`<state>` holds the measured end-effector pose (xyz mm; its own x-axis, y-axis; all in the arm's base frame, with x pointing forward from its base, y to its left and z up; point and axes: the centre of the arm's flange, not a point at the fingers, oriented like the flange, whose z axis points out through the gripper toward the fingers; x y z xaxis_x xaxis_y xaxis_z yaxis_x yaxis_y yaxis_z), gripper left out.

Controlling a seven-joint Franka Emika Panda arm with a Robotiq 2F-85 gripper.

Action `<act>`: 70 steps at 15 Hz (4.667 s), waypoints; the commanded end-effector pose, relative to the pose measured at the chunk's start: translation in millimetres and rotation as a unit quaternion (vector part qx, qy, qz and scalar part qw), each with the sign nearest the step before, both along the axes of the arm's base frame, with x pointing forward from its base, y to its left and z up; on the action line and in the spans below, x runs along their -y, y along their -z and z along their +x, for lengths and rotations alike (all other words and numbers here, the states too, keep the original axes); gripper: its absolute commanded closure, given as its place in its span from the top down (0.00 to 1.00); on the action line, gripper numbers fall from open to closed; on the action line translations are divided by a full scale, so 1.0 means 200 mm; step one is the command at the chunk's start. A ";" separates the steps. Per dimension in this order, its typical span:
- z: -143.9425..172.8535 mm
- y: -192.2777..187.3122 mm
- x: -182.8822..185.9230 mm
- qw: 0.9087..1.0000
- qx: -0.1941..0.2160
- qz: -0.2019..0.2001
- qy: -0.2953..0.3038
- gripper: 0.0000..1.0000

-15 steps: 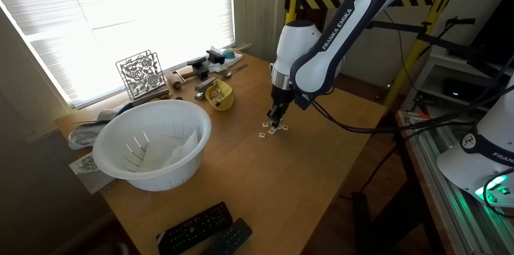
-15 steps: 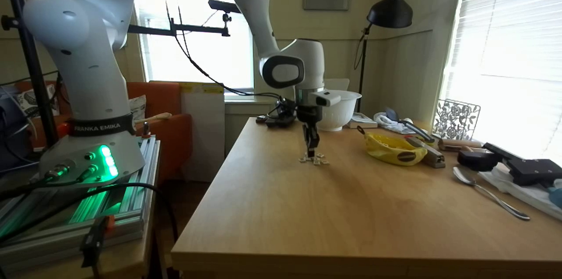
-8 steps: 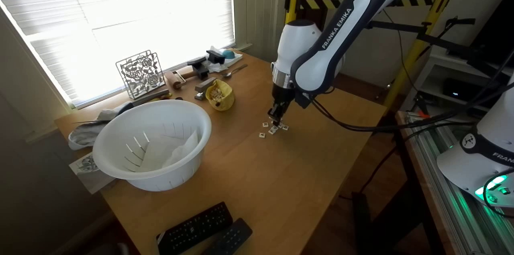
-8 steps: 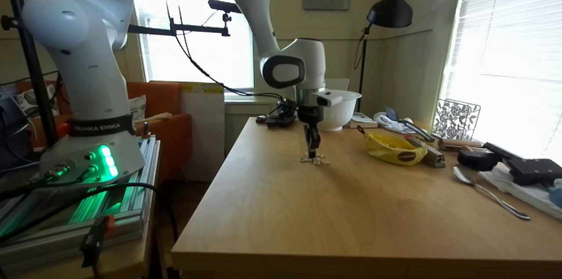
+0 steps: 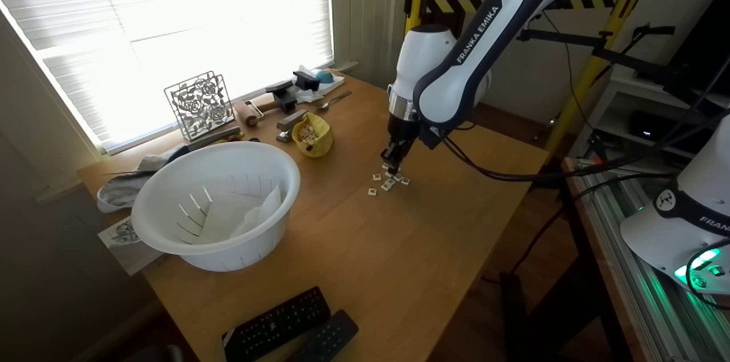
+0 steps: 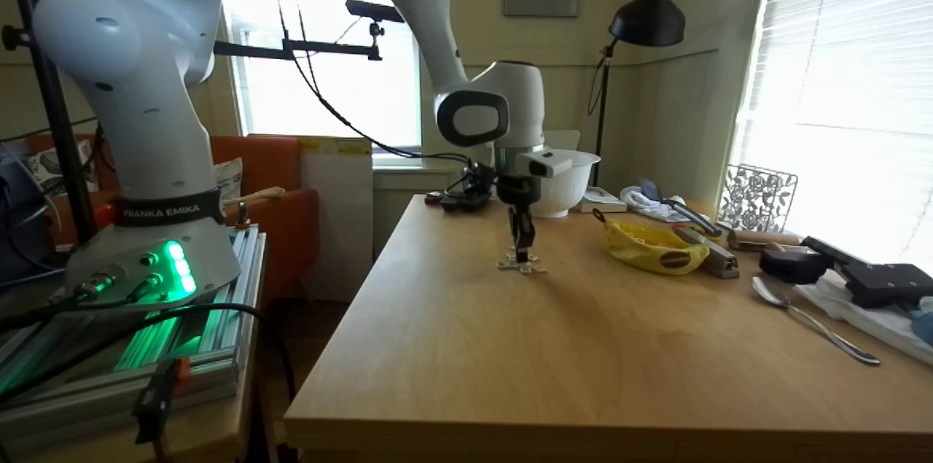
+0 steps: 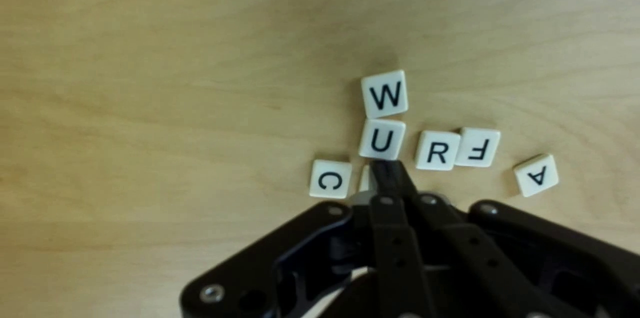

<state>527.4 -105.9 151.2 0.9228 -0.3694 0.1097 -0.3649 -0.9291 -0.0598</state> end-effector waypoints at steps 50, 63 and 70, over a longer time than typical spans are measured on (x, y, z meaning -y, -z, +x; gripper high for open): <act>-0.01 0.12 -0.06 0.842 -0.032 -0.039 -0.537 0.00; -0.03 0.00 -0.03 0.827 -0.024 -0.035 -0.560 0.00; -0.03 -0.14 -0.01 0.867 -0.001 -0.027 -0.497 0.00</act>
<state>529.0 -103.2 159.8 0.7430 0.6638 0.0859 0.6659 -0.7460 0.0048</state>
